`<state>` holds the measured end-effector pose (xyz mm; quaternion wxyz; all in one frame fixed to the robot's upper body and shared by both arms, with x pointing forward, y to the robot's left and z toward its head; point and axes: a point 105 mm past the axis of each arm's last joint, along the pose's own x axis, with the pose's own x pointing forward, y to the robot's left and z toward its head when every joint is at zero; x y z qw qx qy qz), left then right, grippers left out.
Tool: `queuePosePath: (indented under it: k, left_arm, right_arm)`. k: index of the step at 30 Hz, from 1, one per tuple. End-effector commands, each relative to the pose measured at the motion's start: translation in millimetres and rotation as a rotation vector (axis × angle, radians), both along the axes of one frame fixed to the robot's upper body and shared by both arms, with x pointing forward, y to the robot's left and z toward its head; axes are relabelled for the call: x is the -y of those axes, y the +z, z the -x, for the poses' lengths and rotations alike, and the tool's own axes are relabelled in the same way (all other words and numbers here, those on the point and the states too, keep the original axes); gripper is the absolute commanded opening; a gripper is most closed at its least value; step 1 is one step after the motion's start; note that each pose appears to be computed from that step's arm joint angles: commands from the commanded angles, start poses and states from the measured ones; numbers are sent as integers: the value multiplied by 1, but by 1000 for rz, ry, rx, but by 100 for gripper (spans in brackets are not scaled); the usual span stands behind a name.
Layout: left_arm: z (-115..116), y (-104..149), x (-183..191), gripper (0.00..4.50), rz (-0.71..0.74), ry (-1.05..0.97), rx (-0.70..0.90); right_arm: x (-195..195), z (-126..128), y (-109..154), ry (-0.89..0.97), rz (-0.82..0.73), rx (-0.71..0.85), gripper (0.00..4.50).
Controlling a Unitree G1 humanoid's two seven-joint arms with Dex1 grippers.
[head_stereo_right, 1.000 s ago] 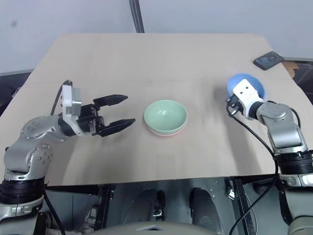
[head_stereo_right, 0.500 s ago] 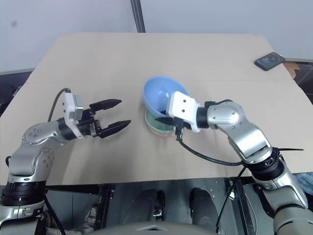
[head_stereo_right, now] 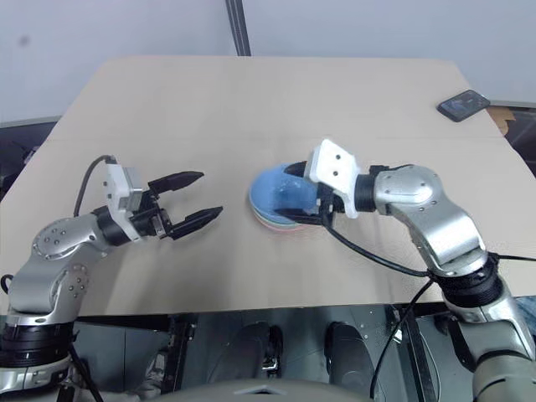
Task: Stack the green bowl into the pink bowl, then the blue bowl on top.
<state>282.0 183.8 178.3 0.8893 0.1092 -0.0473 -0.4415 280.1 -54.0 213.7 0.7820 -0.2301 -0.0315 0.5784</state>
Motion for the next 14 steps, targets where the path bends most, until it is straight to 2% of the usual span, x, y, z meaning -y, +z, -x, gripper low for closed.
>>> queuePosePath:
  k: [1,5,9,14]
  left_arm:
    - [8,17,3,450,47,-5,61]
    - [13,11,1,450,27,-3,13]
    - [28,9,-12,450,17,0,-52]
    - [45,13,-31,450,-12,23,-118]
  right_arm:
    - [33,7,17,-76,-129,16,391]
    - [72,7,-3,-179,-124,-54,391]
    - [121,20,-25,-273,-79,-112,391]
    - [145,33,-20,-311,-73,-99,391]
